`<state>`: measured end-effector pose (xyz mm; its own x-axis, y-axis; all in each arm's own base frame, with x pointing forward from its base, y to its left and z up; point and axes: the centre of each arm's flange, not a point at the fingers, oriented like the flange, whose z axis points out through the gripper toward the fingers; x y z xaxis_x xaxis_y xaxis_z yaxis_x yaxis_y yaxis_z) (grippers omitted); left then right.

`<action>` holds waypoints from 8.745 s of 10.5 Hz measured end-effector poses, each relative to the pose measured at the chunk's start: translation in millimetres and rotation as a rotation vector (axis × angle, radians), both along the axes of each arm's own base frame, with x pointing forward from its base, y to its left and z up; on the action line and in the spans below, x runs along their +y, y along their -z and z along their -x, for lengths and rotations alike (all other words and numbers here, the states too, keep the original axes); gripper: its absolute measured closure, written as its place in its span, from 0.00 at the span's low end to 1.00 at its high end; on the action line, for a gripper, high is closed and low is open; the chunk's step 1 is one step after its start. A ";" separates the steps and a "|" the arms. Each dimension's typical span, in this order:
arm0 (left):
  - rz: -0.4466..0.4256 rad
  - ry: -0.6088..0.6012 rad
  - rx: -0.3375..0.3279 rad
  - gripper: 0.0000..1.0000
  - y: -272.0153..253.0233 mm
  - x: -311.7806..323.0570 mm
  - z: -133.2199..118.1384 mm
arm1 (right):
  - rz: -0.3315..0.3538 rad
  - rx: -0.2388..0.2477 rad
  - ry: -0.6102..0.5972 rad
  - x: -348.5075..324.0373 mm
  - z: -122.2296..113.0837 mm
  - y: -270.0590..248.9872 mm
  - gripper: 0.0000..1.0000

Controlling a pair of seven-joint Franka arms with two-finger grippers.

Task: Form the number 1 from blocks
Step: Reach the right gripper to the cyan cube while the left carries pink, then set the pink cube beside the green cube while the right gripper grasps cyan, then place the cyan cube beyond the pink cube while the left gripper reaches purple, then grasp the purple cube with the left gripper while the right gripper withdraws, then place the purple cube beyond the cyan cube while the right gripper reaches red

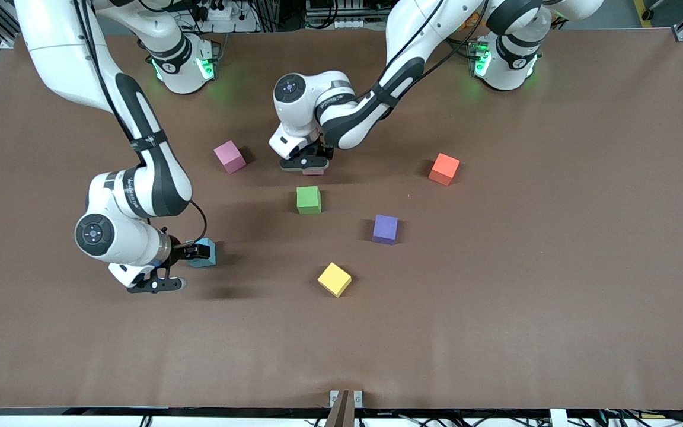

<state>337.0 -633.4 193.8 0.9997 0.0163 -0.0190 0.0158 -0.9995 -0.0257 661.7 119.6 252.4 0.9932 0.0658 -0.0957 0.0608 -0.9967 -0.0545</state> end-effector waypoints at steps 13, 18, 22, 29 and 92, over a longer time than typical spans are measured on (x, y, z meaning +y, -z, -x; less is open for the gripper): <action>0.026 -0.021 -0.038 0.41 8.5 -2.5 -37.1 | 0.024 0.092 -0.018 -1.0 13.8 66.5 0.42; 0.042 -0.029 -0.057 0.41 8.1 -0.8 -45.3 | 0.018 0.070 -0.018 -0.4 10.0 42.8 0.42; 0.047 -0.028 -0.061 0.33 9.3 -1.1 -46.4 | -0.003 0.059 0.002 -8.3 29.1 -5.6 0.43; 0.039 -0.007 -0.100 0.00 -18.6 -13.0 -40.3 | -0.030 0.097 -0.019 6.9 98.4 -34.9 0.43; -0.033 -0.057 0.049 0.43 -16.3 -6.5 102.5 | 0.070 -0.010 0.714 -198.9 2.2 10.7 0.00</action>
<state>234.5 -639.9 210.1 0.9951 0.0744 -0.0659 0.0704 -0.9957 -0.0611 659.5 -79.3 241.8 0.7925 -0.6062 -0.0664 -0.6071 -0.7946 0.0083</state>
